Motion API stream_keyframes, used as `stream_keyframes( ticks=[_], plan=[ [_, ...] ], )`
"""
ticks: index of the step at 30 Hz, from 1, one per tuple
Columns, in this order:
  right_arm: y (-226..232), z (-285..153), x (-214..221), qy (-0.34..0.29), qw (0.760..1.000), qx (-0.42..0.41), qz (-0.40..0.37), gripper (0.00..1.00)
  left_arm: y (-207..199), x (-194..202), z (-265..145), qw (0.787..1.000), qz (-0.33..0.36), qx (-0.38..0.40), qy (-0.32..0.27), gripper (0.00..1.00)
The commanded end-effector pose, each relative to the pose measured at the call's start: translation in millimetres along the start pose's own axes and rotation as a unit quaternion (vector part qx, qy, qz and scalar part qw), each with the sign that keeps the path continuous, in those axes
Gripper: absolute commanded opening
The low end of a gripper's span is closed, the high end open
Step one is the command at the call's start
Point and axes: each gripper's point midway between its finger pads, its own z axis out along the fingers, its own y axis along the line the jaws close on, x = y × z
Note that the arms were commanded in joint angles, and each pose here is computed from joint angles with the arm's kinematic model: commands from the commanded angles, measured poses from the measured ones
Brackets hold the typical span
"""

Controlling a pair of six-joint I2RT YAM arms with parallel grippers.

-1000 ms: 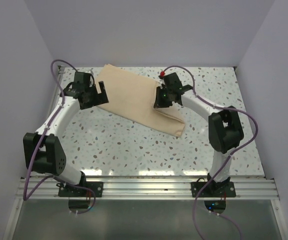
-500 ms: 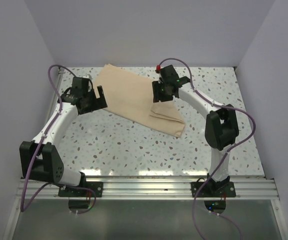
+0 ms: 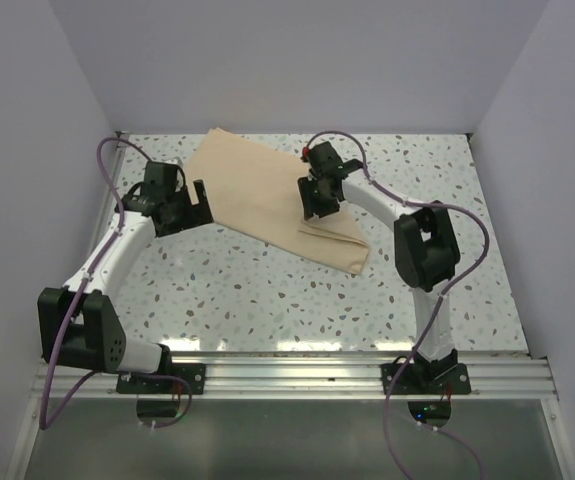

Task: Open and lay out the surgical kit
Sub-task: Open the surgical kit at the center of the board.

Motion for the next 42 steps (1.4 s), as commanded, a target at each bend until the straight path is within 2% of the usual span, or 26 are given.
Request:
stream_keyframes(
  ticks=[1,8,13,17,22,26,32,41,42],
  plan=[
    [15,-6,-13,-0.017,1.0,-0.007,-0.016,0.46,1,-5,-5,1.0,0.006,0.002,-0.017,0.95],
    [25,9,-12,-0.007,1.0,0.001,-0.026,0.46,3,-3,-4,1.0,0.012,0.0,-0.014,0.95],
    [15,29,-6,0.011,0.999,0.036,-0.028,0.38,5,-1,-6,1.0,0.019,-0.002,-0.011,0.95],
    [5,29,-11,0.005,0.997,0.065,-0.026,0.09,6,0,-7,1.0,0.025,-0.003,-0.009,0.95],
    [-6,17,-18,-0.007,0.996,0.088,-0.026,0.0,6,-1,-5,1.0,0.024,-0.003,-0.01,0.95],
    [-22,-6,-28,-0.027,0.994,0.103,-0.014,0.0,5,-2,-5,1.0,0.02,-0.001,-0.009,0.95],
    [-93,-48,-51,-0.081,0.982,0.162,0.044,0.0,1,-4,-6,1.0,0.017,0.007,-0.011,0.95],
    [-167,-50,-50,-0.081,0.966,0.225,0.099,0.0,-4,-5,-9,1.0,0.012,0.016,-0.008,0.95],
    [-178,-45,-45,-0.07,0.962,0.241,0.103,0.04,-4,-6,-10,1.0,0.014,0.016,-0.009,0.95]
  ],
)
